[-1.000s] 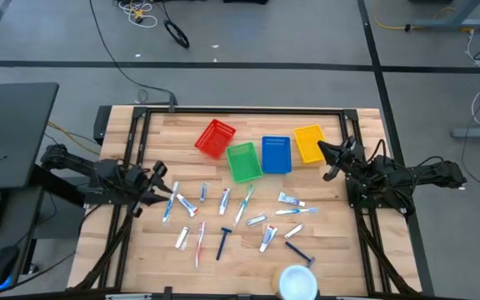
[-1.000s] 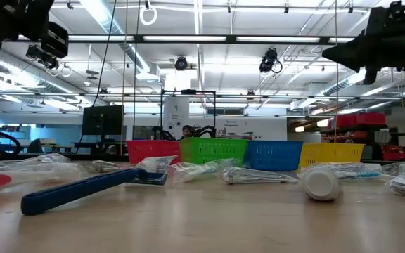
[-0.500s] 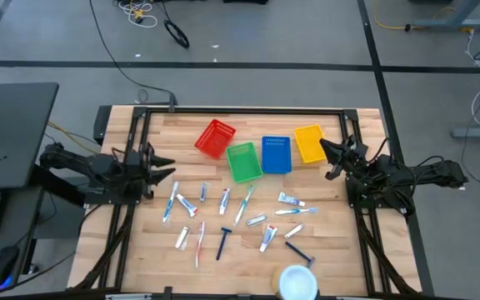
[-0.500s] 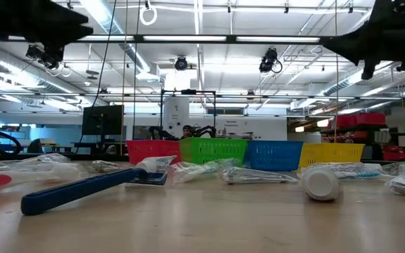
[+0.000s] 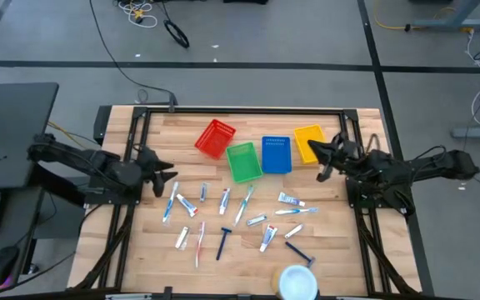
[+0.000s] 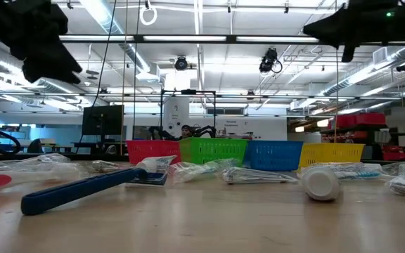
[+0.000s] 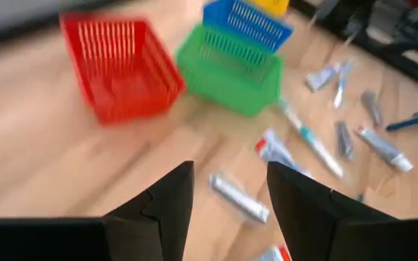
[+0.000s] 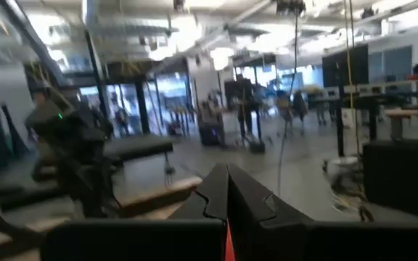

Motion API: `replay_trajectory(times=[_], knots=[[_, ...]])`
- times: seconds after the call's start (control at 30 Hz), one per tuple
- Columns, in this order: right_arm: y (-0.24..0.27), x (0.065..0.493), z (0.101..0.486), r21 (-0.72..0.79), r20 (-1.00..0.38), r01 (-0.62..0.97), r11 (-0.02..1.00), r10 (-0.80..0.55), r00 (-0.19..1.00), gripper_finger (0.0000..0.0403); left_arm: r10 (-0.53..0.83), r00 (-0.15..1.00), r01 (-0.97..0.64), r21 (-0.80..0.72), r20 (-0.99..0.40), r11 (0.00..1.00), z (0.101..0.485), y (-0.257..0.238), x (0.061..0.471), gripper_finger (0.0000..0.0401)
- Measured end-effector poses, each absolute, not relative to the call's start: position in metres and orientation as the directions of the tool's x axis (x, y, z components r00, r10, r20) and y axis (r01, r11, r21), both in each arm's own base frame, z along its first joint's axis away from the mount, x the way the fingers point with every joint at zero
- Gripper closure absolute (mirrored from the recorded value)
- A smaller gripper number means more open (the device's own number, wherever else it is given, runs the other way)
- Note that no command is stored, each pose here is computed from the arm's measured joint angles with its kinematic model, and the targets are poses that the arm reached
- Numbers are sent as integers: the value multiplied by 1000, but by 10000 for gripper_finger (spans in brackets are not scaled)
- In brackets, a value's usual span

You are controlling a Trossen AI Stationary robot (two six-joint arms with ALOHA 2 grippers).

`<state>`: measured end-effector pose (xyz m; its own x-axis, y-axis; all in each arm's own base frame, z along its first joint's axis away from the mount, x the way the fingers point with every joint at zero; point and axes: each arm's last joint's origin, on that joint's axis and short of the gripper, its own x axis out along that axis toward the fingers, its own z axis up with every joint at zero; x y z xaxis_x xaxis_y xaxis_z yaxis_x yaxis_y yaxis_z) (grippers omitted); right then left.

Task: Pick & Place Travel size toiletries
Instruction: Put the blue toothbrush into the red bin

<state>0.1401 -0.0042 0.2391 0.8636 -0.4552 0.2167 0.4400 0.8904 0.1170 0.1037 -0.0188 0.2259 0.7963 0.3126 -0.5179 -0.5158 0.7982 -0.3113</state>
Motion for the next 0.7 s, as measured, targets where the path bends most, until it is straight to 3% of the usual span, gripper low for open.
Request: replay_trajectory(times=[0.33, 0.53, 0.7], knots=[[-14, 180, 230, -39, 44, 500, 865, -499, 866, 387, 325, 608, -690, -279, -725, 668, 199, -25, 117, 214], [-29, 197, 223, -13, -54, 431, 902, -431, 901, 353, 327, 495, -784, -252, -805, 568, 184, -29, 126, 214], [-44, 204, 209, 50, -134, 484, 874, -474, 870, 322, 281, 400, -831, -216, -872, 513, 171, -34, 133, 218]])
